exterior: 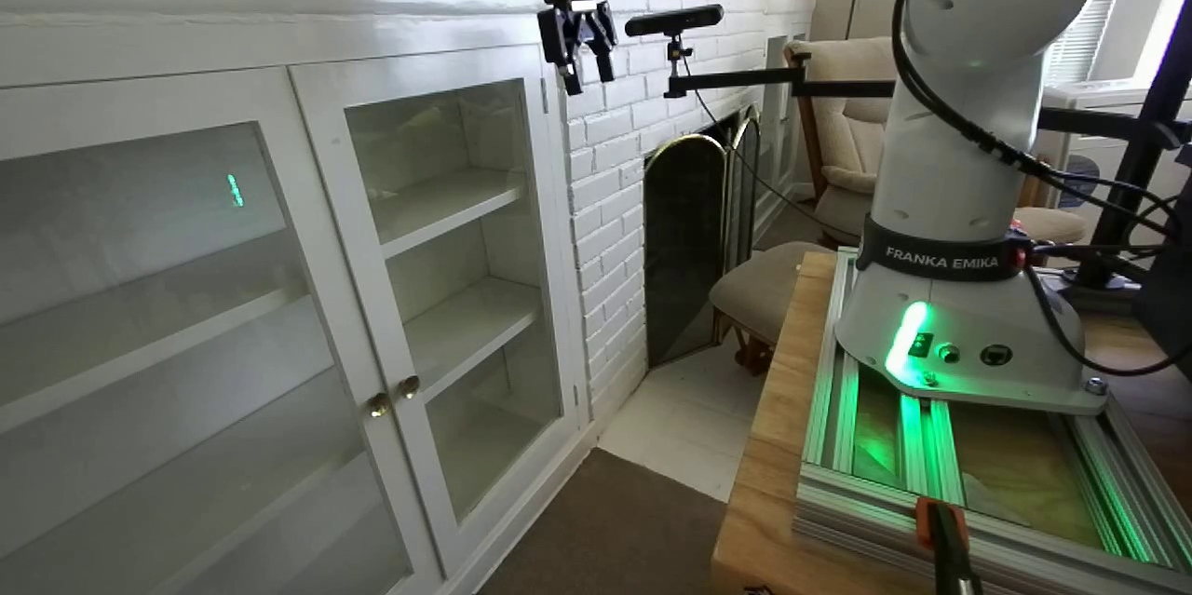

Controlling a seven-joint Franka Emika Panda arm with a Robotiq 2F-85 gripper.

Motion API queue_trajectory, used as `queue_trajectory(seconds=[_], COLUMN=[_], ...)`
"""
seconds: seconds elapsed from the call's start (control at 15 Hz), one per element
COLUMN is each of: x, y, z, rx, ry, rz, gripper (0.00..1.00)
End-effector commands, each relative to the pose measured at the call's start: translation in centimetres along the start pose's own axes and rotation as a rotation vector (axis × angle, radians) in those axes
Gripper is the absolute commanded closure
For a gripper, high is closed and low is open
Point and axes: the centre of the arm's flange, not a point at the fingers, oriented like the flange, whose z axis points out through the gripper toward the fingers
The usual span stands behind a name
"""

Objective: Move the cup to the left

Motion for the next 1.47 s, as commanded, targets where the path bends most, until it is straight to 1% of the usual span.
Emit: queue_trajectory(seconds=[0.0,0.27,0.53,0.87,0.93,1.07,1.4], x=[0.0,0.0,-0.3,-0.5,-0.6,-0.8,-0.7], y=[0.0,0.0,-1.8,-1.7,-1.9,-2.8,-3.9], z=[0.0,0.0,-3.4,-3.6,-4.1,-7.5,-17.9], rx=[0.0,0.001,0.008,0.008,0.013,0.018,0.009], ry=[0.0,0.0,0.007,0.009,0.001,0.015,0.069], rz=[0.0,0.0,-0.035,-0.035,-0.039,-0.051,-0.084], gripper=[0.0,0.0,0.0,0.0,0.0,0.0,0.0])
